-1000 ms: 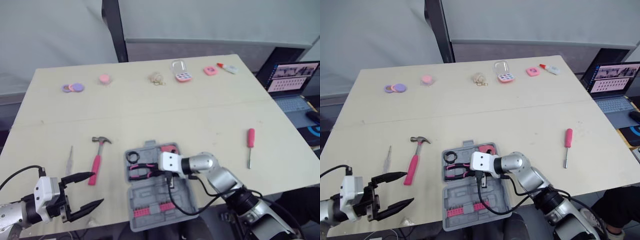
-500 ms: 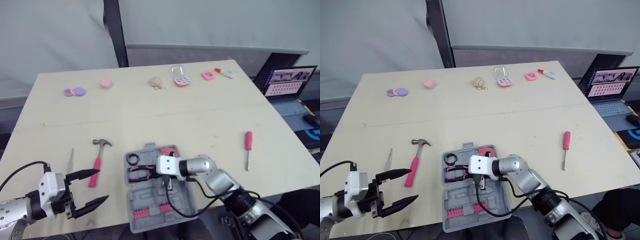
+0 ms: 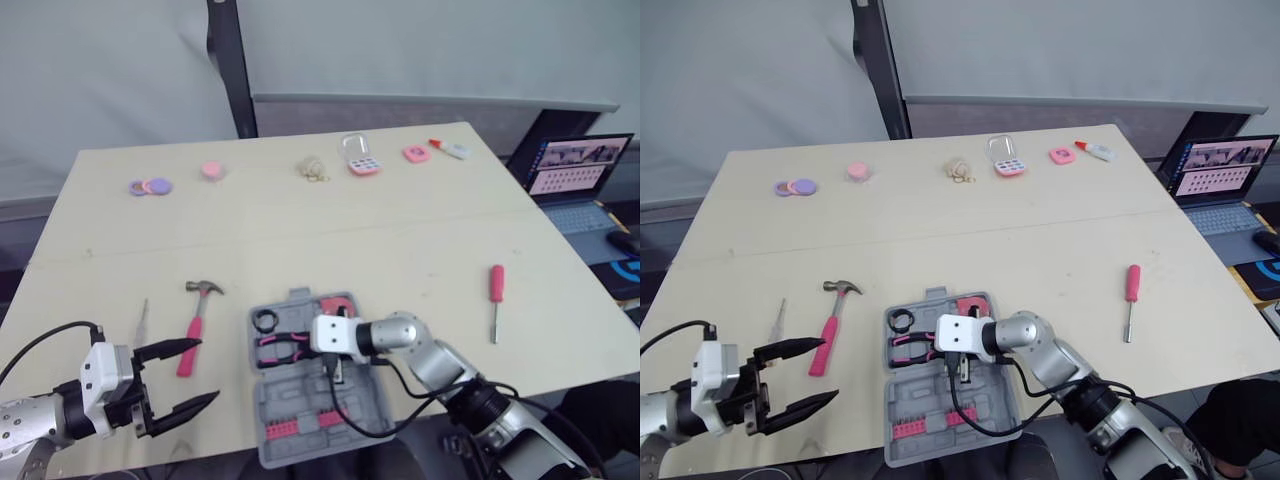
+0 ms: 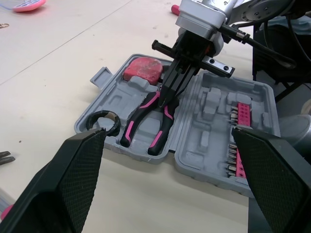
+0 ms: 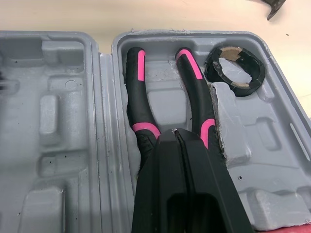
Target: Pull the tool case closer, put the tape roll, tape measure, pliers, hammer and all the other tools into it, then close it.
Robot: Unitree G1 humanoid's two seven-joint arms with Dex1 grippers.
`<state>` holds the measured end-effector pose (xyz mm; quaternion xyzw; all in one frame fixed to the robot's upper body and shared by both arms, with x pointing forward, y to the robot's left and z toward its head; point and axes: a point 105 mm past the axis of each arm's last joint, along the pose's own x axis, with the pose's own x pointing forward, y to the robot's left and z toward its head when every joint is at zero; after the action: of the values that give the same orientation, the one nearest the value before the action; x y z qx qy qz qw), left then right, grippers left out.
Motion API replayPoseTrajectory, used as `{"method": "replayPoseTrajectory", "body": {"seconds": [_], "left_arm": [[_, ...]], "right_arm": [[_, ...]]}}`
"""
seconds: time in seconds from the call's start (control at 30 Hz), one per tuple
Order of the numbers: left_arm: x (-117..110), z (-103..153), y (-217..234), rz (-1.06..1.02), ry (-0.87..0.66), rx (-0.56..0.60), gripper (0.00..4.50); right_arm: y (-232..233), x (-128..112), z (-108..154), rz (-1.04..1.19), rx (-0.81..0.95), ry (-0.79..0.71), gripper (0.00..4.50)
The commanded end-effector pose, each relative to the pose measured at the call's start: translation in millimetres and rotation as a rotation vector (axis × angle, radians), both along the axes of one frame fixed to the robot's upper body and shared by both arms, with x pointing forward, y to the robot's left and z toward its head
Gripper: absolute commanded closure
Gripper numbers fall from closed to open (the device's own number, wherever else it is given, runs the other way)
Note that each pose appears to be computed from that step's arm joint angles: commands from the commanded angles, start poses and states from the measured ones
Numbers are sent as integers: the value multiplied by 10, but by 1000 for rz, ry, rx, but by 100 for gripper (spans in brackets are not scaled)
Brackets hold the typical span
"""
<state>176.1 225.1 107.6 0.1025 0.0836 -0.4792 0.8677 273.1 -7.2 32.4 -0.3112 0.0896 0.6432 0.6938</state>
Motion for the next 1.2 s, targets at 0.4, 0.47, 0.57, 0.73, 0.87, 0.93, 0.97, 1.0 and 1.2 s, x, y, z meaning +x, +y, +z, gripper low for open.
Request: {"method": "replayPoseTrajectory", "body": {"seconds": [0.4, 0.47, 0.57, 0.73, 0.87, 0.93, 0.97, 1.0, 1.2], "left_arm": [[24, 53, -69, -41, 13, -12, 0], [32, 48, -75, -45, 12, -12, 0], [48, 51, -81, -48, 8, -12, 0], [70, 64, -86, -53, -2, -10, 0], [102, 105, -92, -53, -17, -17, 0], [121, 134, -96, -54, -24, -23, 0], [135, 153, -97, -52, -29, -27, 0], [147, 169, -98, -52, -33, -31, 0], [114, 240, -109, -65, -34, -42, 0]], "right_arm": [[-168, -195, 124, -59, 40, 278, 447], [-162, -171, 176, -65, 57, 275, 447], [-134, -148, 248, -64, 81, 269, 447], [-57, -116, 476, -53, 149, 246, 447], [-48, -64, 750, -49, 210, 208, 447], [-62, -56, 881, -43, 235, 192, 447], [-76, -49, 948, -44, 246, 185, 447], [-102, -38, 1014, -47, 254, 173, 447], [-427, -68, 1234, -105, 243, 146, 447]]}}
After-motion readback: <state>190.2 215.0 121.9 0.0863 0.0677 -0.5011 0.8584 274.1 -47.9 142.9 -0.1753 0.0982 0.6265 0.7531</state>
